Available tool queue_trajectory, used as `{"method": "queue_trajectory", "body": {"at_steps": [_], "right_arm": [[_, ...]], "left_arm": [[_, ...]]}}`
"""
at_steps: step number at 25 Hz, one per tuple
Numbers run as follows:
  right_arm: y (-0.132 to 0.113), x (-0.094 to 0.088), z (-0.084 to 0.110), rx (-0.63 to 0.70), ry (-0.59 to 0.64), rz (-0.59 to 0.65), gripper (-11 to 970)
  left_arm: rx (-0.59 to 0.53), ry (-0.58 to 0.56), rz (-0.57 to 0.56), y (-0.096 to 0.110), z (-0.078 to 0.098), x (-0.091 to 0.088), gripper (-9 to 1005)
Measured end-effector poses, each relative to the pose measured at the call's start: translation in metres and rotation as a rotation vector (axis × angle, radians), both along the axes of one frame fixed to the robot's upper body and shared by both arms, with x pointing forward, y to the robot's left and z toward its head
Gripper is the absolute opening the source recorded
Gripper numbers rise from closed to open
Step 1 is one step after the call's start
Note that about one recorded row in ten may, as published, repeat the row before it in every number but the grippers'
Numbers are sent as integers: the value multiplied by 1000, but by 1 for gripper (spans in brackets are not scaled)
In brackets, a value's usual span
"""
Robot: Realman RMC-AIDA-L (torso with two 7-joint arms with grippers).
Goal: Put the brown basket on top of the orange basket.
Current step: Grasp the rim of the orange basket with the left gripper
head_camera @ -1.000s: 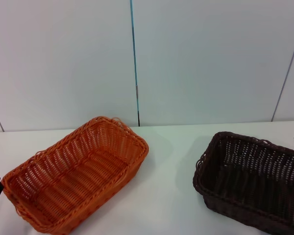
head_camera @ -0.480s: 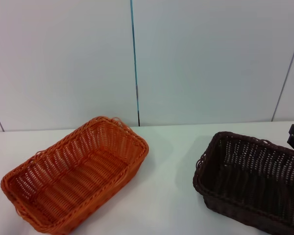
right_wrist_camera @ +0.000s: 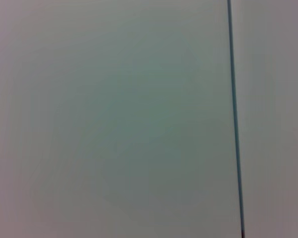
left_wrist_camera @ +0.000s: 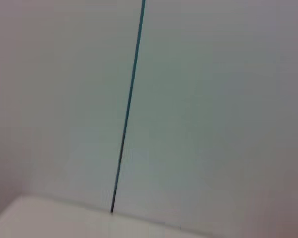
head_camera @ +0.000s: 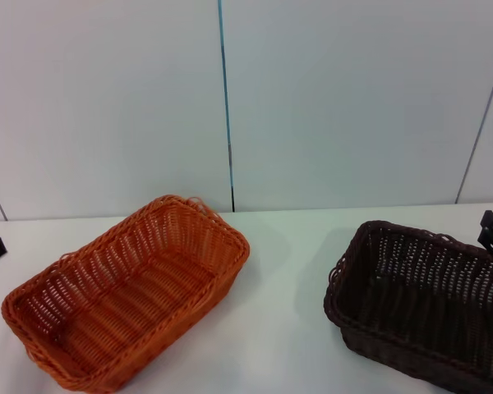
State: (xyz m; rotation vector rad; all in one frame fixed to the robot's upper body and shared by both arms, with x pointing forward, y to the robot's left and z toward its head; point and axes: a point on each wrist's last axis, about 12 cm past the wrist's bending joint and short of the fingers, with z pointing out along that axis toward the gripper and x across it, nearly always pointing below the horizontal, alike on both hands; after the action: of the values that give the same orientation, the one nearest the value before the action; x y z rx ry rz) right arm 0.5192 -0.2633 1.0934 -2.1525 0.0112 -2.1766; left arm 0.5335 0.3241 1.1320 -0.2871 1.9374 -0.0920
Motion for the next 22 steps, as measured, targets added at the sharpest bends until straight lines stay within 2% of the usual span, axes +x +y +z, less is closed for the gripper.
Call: {"method": "queue_trajectory", "body": {"at_steps": [5, 10, 16, 22], "right_arm": [[0, 1, 0, -1, 0, 0, 933], [-1, 2, -1, -3, 1, -2, 933], [1, 6, 0, 2, 12, 7, 933], [5, 14, -1, -8, 55, 30, 933]], "left_arm": [[-49, 136, -4, 12, 26, 16, 917], [-109, 258, 7, 26, 39, 25, 917], [-172, 449, -15, 38, 29, 40, 918], [-226, 581, -43, 33, 12, 50, 918]]}}
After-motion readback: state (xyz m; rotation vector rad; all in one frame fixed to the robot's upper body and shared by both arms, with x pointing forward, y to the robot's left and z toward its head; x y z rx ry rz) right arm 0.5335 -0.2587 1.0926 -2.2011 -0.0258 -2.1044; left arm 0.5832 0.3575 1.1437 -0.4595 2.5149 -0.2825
